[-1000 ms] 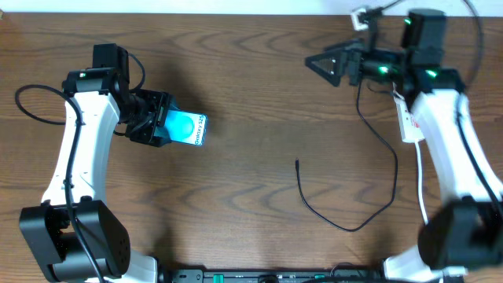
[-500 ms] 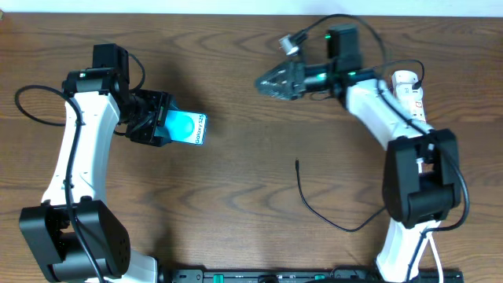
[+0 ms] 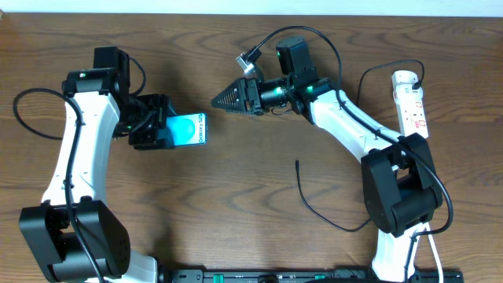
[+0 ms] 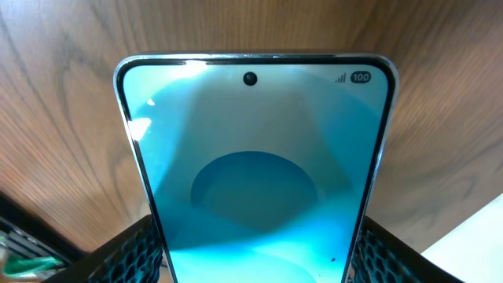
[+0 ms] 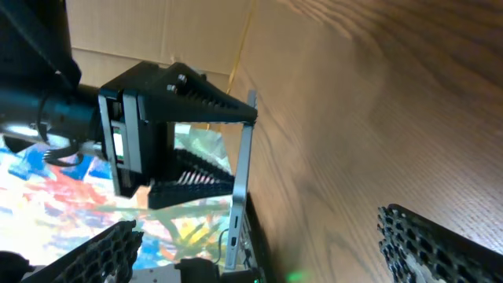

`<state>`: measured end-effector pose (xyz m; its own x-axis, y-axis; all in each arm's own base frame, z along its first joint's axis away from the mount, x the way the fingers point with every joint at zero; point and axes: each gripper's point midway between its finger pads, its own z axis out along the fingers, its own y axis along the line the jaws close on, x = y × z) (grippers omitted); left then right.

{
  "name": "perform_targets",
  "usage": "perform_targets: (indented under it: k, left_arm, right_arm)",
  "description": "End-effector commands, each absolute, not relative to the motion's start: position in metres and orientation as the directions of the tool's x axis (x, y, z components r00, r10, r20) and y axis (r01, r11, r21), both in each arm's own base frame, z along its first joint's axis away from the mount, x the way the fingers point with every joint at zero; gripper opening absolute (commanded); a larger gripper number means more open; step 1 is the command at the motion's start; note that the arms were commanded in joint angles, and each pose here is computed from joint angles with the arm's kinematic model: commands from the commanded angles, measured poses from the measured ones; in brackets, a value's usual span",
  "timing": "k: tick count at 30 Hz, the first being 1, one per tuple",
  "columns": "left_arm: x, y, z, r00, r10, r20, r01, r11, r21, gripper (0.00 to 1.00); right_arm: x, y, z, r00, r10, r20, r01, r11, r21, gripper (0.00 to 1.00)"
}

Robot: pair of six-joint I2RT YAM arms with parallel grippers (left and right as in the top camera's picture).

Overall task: Plug charger to phone and switch on socket
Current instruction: 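Move the right gripper toward the phone held by the left gripper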

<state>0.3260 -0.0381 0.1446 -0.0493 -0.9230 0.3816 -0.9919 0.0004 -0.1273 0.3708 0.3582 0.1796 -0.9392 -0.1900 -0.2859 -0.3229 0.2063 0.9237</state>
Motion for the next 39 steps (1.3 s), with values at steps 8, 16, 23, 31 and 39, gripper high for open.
perform_targets:
  k: [8, 16, 23, 31, 39]
  left_arm:
    - [0.330, -0.037, 0.157, 0.082, -0.916, 0.392, -0.984, -0.136, -0.111, 0.07]
    - [0.330, -0.036, 0.157, 0.089, -0.915, 0.393, -0.984, -0.142, -0.109, 0.07]
    - [0.330, -0.036, 0.157, 0.089, -0.915, 0.393, -0.984, -0.143, -0.109, 0.07]
    - [0.329, -0.039, 0.157, 0.085, -0.914, 0.396, -0.985, -0.137, -0.105, 0.07]
    - [0.328, -0.048, 0.157, 0.077, -0.914, 0.398, -0.987, -0.127, -0.100, 0.07]
  right_arm:
    - [0.364, 0.373, 0.184, -0.935, -0.196, -0.296, -0.336, 0.219, 0.916, 0.96]
    - [0.350, 0.390, 0.182, -0.933, -0.221, -0.283, -0.332, 0.226, 0.916, 0.96]
    - [0.335, 0.405, 0.180, -0.932, -0.244, -0.267, -0.323, 0.233, 0.917, 0.95]
    - [0.328, 0.419, 0.173, -0.943, -0.228, -0.244, -0.304, 0.281, 0.910, 0.95]
    - [0.324, 0.428, 0.169, -0.949, -0.214, -0.233, -0.292, 0.313, 0.904, 0.90]
